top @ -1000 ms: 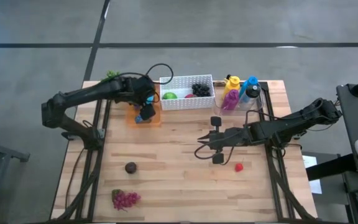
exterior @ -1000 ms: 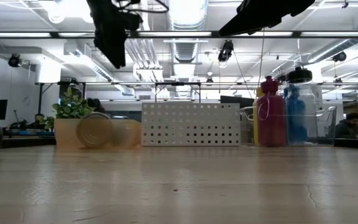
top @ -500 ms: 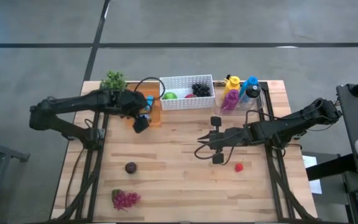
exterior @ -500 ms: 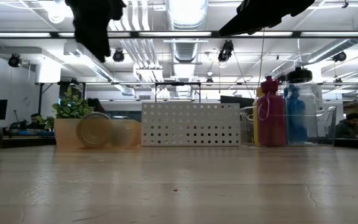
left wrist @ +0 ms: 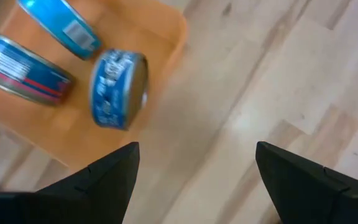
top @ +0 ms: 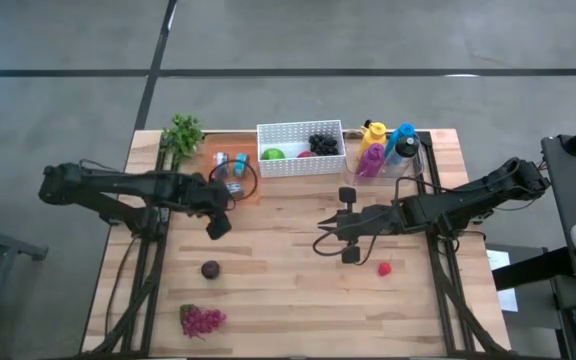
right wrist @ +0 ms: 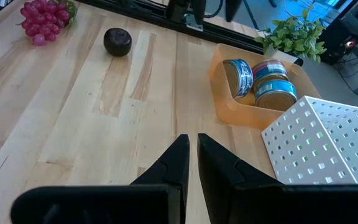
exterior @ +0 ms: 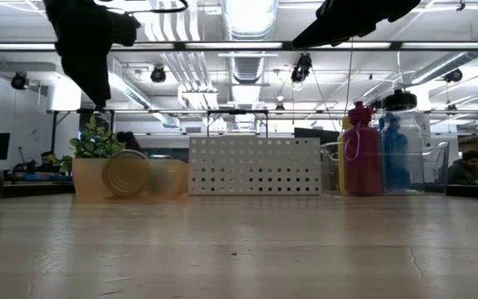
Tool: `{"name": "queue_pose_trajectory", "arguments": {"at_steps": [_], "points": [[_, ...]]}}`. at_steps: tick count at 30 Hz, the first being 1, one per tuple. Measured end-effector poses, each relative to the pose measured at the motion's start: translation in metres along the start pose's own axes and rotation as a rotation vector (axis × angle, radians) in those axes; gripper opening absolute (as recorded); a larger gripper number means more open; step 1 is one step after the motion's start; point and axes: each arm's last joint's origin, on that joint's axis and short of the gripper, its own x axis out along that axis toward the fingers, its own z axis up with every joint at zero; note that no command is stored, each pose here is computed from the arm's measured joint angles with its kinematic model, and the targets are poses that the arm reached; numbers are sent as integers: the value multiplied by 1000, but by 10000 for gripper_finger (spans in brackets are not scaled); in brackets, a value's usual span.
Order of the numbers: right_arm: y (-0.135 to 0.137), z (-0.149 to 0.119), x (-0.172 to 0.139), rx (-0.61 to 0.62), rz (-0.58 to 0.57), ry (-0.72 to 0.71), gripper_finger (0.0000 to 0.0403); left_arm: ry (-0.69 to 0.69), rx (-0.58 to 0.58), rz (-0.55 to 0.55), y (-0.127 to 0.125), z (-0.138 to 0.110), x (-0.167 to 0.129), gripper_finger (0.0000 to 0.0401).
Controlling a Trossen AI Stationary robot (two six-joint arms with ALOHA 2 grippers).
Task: Pick & Place Food Item
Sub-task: Put the plum into the white bin
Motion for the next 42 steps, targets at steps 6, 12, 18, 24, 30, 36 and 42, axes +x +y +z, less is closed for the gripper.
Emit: {"name": "queue_pose_trajectory", "arguments": {"at_steps": [6, 12, 18, 24, 30, 36, 42], "points": [[0, 0, 0, 0, 0, 0, 28, -13, 27, -58, -22, -13, -7, 325], [0, 0, 0, 0, 0, 0, 28, -8, 41, -114, -41, -30, -15, 315], [0, 0, 0, 0, 0, 0, 28, -1, 27, -169, -58, -47, -23, 305], [0, 0, 0, 0, 0, 0, 28, -19, 44, -267, -78, -66, -34, 297], [0, 0, 0, 0, 0, 0, 28, -74, 119, -333, -92, -86, -38, 291], [0, 0, 0, 0, 0, 0, 28, -103, 329, -380, -100, -110, -24, 289], [0, 0, 0, 0, 0, 0, 28, -104, 362, -386, -99, -122, -4, 297]]}}
